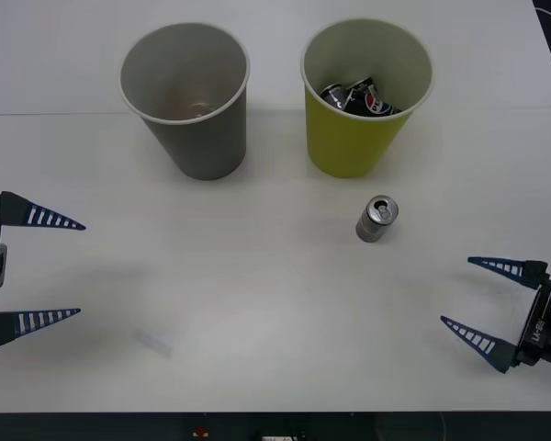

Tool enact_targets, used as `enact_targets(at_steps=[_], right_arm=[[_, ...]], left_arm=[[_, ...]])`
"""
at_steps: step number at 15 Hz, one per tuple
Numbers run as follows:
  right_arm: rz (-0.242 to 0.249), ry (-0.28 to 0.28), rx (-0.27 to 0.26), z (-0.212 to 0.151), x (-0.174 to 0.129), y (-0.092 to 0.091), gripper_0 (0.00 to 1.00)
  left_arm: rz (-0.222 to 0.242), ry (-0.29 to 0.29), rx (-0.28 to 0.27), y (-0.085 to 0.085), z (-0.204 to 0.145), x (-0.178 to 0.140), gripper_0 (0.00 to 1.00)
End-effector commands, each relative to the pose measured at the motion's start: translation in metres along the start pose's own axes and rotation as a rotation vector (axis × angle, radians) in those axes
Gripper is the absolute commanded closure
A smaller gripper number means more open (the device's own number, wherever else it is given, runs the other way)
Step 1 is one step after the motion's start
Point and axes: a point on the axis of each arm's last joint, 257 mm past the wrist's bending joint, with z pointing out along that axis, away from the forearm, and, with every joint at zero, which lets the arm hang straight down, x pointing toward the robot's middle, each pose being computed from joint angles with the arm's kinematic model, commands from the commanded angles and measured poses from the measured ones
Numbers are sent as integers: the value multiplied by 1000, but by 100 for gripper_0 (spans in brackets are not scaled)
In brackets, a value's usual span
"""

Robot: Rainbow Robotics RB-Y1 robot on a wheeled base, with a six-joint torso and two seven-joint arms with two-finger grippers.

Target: Put the can into the green bin and the plastic bottle into the gray bin

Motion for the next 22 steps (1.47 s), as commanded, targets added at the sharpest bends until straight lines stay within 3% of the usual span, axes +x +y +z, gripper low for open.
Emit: enact_targets(at_steps=[1, 5, 22], right_arm=[[10, -31, 22, 11, 9, -1, 0], [43, -62, 65, 32, 10, -7, 0], [78, -111, 227, 148, -15, -47, 0]], left_arm=[[0, 0, 0, 0, 0, 0, 0], [0, 0, 0, 0, 0, 0, 0], [0, 0, 0, 0, 0, 0, 0]])
